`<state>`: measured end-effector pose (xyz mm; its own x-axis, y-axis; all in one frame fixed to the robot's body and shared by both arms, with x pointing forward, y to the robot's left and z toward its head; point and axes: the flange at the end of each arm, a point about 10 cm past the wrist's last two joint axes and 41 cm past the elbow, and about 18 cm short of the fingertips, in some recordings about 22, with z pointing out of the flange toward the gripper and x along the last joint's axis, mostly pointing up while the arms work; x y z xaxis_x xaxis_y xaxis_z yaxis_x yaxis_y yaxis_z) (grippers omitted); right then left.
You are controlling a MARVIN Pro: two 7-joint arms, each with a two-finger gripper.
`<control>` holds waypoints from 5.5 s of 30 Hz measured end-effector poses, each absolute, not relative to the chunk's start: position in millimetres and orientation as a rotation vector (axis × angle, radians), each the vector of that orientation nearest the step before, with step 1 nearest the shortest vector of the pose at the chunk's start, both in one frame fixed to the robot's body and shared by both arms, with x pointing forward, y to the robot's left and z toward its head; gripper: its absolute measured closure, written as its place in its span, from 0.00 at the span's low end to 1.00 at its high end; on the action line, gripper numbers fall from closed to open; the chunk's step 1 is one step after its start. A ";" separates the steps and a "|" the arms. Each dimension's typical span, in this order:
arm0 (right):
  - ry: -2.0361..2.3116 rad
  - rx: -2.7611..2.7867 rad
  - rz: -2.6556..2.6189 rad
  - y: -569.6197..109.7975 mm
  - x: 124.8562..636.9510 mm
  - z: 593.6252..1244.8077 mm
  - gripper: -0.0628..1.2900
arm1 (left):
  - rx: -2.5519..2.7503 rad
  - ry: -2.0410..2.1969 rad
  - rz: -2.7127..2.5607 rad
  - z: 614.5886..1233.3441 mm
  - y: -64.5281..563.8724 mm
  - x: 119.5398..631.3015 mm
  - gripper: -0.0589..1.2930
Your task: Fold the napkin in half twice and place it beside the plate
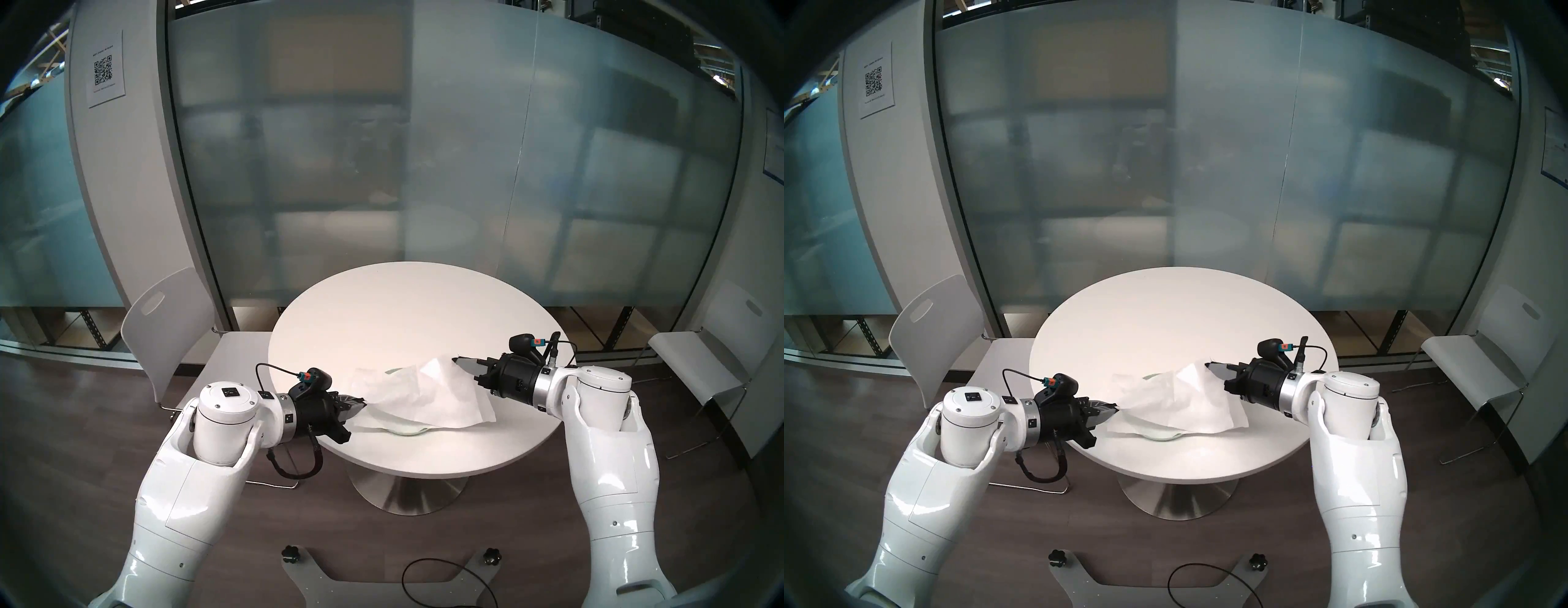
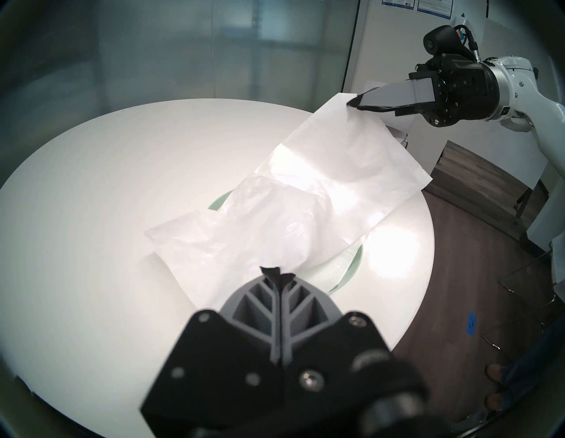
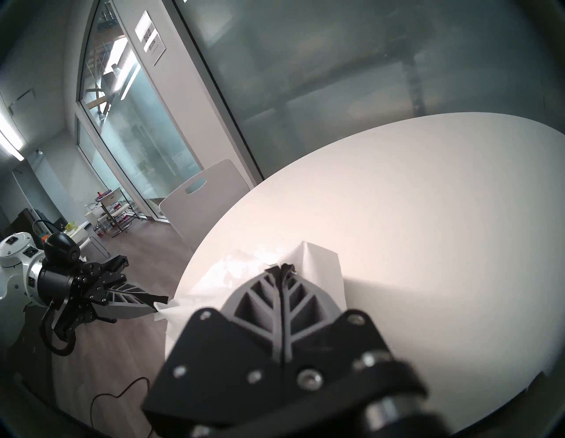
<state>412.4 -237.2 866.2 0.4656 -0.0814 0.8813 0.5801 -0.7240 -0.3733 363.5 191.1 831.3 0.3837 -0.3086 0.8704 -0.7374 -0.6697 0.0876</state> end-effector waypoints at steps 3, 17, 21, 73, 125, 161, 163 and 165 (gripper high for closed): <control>-0.398 -2.060 -1.302 -244.8 412.1 870.1 0.97 | 2.183 -0.898 1.226 831.2 192.1 363.1 0.97; -0.382 -2.066 -1.327 -261.6 399.8 875.7 0.97 | 2.154 -0.928 1.221 836.6 184.0 359.1 0.84; -0.381 -2.064 -1.326 -262.5 397.8 874.3 0.97 | 2.154 -0.932 1.216 837.6 182.8 358.9 0.37; 0.103 -2.273 -1.285 -372.4 320.6 871.3 0.97 | 2.168 -0.870 1.270 841.6 187.0 380.4 0.03; 0.022 -2.162 -1.252 -308.9 390.7 879.8 0.97 | 2.201 -0.776 1.268 831.0 186.4 365.1 0.03; -0.014 -2.149 -1.054 -237.1 445.3 848.9 0.97 | 2.218 -0.723 1.287 828.8 196.6 348.7 0.03; -0.018 -2.155 -1.039 -234.6 446.8 845.7 0.97 | 2.220 -0.720 1.289 828.9 197.4 348.2 0.03; -0.023 -2.159 -1.029 -232.2 448.0 843.8 0.97 | 2.221 -0.719 1.291 829.2 198.2 347.7 0.03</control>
<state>448.0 -232.2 843.8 0.6794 -0.2778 0.6791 0.3083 -0.7317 -0.6078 347.7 198.2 829.2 0.4204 -0.2027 0.8844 -0.6450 -0.7524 0.1341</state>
